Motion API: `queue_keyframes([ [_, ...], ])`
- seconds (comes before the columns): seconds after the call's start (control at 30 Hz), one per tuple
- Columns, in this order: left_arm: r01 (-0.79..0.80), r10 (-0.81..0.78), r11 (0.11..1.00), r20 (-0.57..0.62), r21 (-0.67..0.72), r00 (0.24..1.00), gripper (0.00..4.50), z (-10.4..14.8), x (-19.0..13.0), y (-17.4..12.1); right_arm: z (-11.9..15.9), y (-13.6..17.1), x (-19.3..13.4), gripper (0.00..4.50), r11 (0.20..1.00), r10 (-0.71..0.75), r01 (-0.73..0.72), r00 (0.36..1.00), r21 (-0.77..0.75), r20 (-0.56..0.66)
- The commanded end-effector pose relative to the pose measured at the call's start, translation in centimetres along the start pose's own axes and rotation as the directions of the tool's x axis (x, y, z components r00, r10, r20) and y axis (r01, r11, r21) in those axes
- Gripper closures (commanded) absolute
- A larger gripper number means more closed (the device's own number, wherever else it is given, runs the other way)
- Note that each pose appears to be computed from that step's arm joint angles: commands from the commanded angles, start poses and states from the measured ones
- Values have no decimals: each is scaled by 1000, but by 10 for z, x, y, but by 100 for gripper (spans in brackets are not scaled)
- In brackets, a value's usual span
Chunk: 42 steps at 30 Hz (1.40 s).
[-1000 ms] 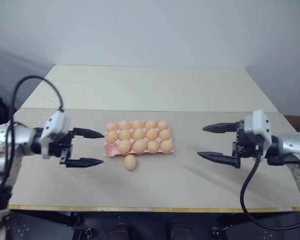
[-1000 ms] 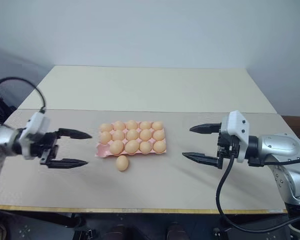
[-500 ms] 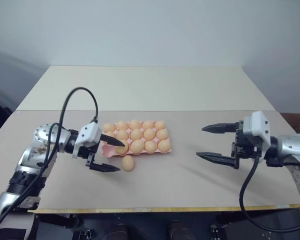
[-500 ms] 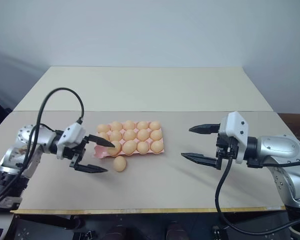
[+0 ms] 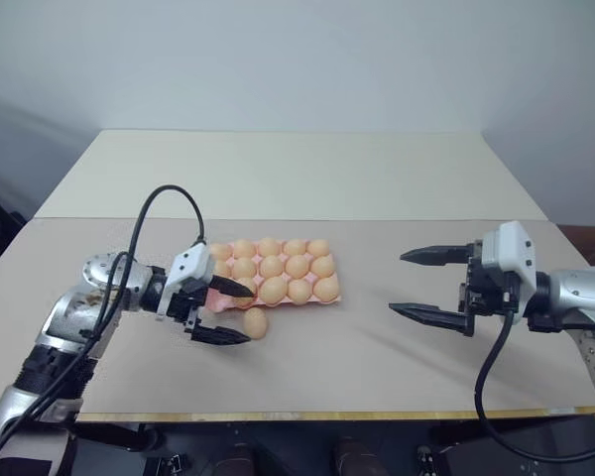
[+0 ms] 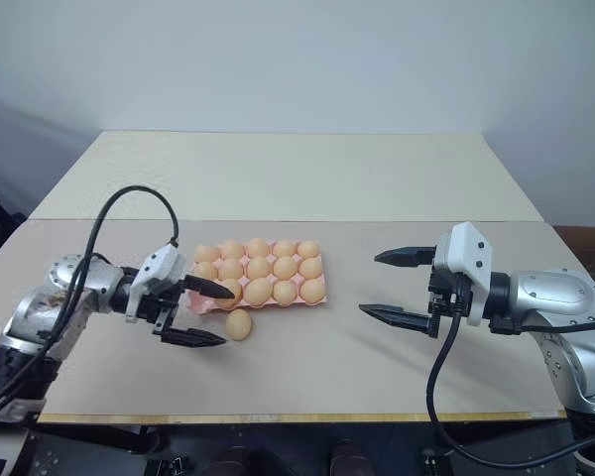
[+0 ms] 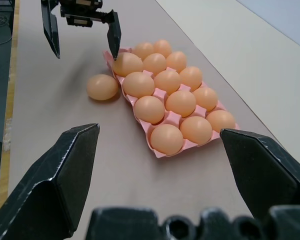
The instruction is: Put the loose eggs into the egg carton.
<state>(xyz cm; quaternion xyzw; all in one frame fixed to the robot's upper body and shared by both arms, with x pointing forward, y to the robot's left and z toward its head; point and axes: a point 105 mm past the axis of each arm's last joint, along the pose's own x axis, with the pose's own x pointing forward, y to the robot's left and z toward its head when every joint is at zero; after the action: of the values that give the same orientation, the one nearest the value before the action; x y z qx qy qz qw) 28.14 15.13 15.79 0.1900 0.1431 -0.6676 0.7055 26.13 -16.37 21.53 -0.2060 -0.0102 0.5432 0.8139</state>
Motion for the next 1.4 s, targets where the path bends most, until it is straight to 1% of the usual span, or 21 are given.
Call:
queue_keyframes([
  [0.03,-29,35,996,-62,88,997,3,-3,-2,-1,12,-1,-3,0,999,-5,6,999,-37,34],
  [0.17,-33,62,973,-119,227,991,3,-13,4,4,11,-1,-1,0,999,-4,5,999,-38,38],
  [0.3,2,22,959,-79,283,997,3,-10,13,5,11,-1,-2,0,999,-4,6,999,-39,39],
  [0.4,41,-10,955,-108,295,994,3,-14,16,4,11,0,-2,0,999,-4,5,999,-41,39],
  [0.5,57,-26,956,-112,289,993,3,-18,21,5,11,0,-2,0,999,-5,7,999,-42,37],
  [0.73,81,-31,948,-163,306,986,3,-26,28,9,12,2,-2,0,999,-8,9,999,-43,36],
  [1.07,87,-29,942,-179,324,983,3,-30,37,9,14,2,-2,0,999,-7,9,999,-47,39],
  [1.1,90,-29,940,-185,330,982,41,-30,37,9,15,2,-2,0,999,-7,9,999,-48,40],
  [1.13,91,-28,938,-188,333,982,60,-31,37,9,15,2,-2,0,999,-7,9,999,-48,40],
  [1.23,102,-33,934,-200,343,979,156,-33,34,7,16,2,-2,0,999,-8,10,999,-50,41],
  [1.4,101,-26,929,-209,356,978,156,-33,32,6,17,0,-2,0,999,-10,12,999,-52,45],
])
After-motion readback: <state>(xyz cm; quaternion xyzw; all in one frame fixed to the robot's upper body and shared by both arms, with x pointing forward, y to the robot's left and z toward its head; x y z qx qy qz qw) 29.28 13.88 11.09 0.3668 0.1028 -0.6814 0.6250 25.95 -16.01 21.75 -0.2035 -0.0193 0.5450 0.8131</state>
